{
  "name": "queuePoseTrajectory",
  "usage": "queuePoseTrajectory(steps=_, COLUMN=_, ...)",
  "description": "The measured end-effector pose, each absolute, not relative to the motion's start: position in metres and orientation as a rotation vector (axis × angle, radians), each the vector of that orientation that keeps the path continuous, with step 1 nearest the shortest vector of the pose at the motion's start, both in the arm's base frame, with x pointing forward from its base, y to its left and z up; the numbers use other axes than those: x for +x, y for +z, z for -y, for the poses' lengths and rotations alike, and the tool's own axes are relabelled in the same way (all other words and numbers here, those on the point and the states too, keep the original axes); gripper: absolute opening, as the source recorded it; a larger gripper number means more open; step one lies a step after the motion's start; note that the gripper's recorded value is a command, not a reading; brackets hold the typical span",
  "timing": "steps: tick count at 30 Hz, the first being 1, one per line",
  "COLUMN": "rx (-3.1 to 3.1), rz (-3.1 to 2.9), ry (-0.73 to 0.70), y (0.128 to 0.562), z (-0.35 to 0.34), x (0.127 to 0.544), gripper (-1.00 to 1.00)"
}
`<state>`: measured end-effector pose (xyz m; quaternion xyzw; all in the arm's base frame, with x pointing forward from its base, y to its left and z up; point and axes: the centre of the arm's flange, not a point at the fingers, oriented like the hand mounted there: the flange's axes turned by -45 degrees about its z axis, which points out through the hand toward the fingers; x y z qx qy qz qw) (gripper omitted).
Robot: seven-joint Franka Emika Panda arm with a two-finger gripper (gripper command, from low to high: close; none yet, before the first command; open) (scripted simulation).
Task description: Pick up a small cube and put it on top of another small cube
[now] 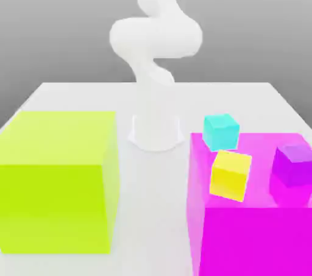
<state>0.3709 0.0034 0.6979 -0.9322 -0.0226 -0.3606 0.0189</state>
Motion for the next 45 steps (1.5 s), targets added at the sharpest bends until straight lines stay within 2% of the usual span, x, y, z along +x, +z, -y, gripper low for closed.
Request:
queuePoseTrajectory(steps=8, rx=-2.892, rz=0.512, ry=-0.743, y=0.617, z=-0.059, x=0.461, gripper=0.00)
queuePoseTrajectory(steps=14, rx=-2.845, rz=0.903, ry=-0.514, y=0.537, z=-0.125, x=0.507, gripper=0.00)
queuePoseTrajectory(steps=19, rx=-2.762, rz=1.265, ry=-0.333, y=0.465, z=-0.197, x=0.524, gripper=0.00)
queuePoseTrajectory(steps=26, rx=-2.613, rz=1.737, ry=-0.092, y=0.363, z=-0.278, x=0.525, gripper=0.00)
queuePoseTrajectory(steps=28, rx=-2.555, rz=1.877, ry=-0.025, y=0.335, z=-0.301, x=0.519, gripper=0.00)
queuePoseTrajectory(steps=31, rx=-2.480, rz=2.008, ry=0.014, y=0.298, z=-0.326, x=0.489, gripper=0.00)
queuePoseTrajectory(steps=38, rx=-2.406, rz=2.052, ry=0.057, y=0.239, z=-0.351, x=0.389, gripper=0.00)
queuePoseTrajectory(steps=45, rx=-2.324, rz=2.121, ry=0.069, y=0.200, z=-0.350, x=0.280, gripper=0.00)
